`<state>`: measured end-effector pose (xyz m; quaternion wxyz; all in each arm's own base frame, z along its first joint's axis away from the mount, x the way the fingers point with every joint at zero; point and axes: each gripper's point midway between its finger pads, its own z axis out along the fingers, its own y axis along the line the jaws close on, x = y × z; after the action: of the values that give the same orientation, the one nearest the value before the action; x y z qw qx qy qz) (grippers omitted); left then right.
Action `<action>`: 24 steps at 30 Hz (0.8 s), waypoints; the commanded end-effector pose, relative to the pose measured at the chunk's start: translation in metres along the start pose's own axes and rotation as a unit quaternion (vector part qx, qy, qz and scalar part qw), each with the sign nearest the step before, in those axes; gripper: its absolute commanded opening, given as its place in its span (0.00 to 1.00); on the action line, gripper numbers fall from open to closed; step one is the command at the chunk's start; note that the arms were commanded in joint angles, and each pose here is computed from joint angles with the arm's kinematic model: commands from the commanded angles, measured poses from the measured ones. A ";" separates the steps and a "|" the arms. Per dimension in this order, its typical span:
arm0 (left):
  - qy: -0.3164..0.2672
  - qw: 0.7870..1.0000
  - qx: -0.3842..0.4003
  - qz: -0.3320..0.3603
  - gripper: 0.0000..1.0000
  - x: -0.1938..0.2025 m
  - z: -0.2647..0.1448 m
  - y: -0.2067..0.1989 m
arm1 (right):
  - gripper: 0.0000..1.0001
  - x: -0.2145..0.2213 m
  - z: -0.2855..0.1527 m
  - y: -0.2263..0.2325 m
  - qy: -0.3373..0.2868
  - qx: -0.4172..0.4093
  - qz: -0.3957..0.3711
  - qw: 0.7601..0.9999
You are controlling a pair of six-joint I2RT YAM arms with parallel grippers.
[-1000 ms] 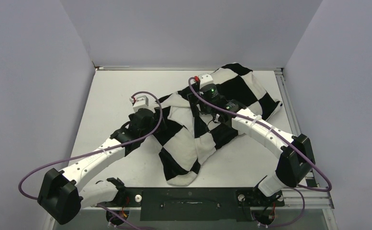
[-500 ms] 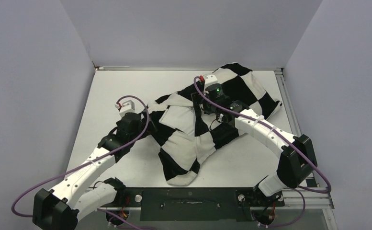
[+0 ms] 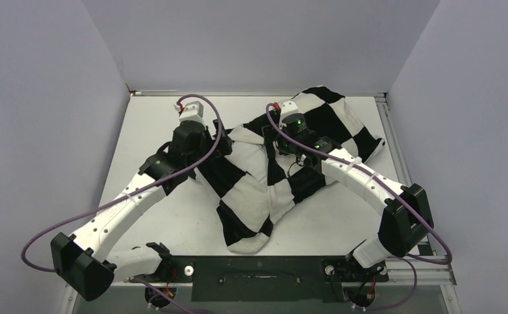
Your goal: Remove the pillowcase from the pillow
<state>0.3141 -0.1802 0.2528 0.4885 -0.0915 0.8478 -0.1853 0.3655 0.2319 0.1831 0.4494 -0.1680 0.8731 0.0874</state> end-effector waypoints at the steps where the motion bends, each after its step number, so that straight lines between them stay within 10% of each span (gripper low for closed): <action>1: -0.001 0.999 0.021 0.042 0.94 -0.009 0.019 -0.024 | 0.90 0.010 -0.002 0.001 0.014 -0.011 0.000 1.000; 14: 0.033 0.976 -0.147 0.156 0.95 0.034 0.057 0.047 | 0.90 0.019 -0.003 -0.014 0.025 0.018 -0.009 0.999; 24: 0.041 0.977 -0.202 0.052 0.91 0.042 0.033 0.145 | 0.90 0.036 0.000 -0.047 0.050 0.059 0.004 0.997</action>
<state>0.3402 -0.1196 0.1571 0.4448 -0.0855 0.8914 -0.0164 0.3699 0.2246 0.1756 0.4501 -0.1609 0.8739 0.0883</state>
